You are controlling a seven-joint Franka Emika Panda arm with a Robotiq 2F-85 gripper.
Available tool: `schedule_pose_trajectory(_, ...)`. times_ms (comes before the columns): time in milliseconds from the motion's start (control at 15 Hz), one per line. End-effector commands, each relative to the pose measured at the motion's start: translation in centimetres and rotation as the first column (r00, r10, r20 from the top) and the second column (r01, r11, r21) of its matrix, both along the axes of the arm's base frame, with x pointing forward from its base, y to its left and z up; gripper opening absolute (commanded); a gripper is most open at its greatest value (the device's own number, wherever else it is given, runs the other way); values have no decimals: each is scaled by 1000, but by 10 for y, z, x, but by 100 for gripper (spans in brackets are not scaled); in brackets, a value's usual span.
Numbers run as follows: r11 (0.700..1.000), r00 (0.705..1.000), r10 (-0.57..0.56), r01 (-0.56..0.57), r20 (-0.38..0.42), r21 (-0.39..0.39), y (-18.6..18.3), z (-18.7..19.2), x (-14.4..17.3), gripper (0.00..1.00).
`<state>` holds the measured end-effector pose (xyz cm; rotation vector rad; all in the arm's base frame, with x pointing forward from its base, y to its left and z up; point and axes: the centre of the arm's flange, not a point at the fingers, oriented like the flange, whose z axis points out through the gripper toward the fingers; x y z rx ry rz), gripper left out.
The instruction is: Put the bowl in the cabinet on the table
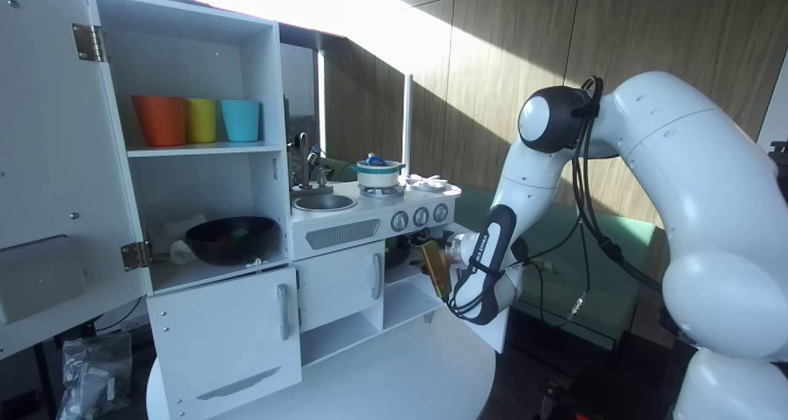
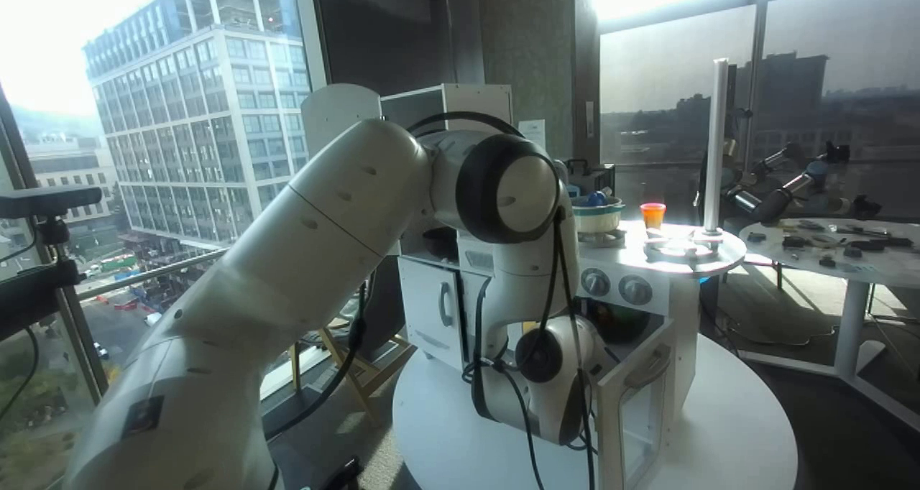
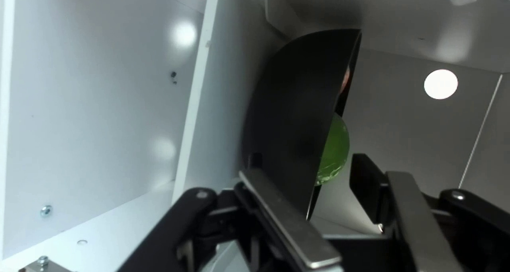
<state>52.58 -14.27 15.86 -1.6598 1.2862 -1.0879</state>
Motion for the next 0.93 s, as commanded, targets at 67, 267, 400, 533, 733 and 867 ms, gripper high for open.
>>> schedule_pose_trajectory(67, 1000, 1000, -11, 10, -2, -16, 10, 14, 5, 99)
schedule_pose_trajectory(267, 999, 999, -26, 25, -35, -36, 15, 10, 14, 100)
schedule_pose_trajectory(400, 998, 999, -35, 33, -38, -52, 21, 11, 16, 100)
schedule_pose_trajectory(533, 997, 997, -45, 41, -55, -67, 25, 10, 21, 100)
schedule_pose_trajectory(733, 995, 996, -53, 47, -73, -82, 31, 8, 29, 100)
schedule_pose_trajectory(867, 994, 995, -65, 57, -78, -96, 33, 9, 31, 100)
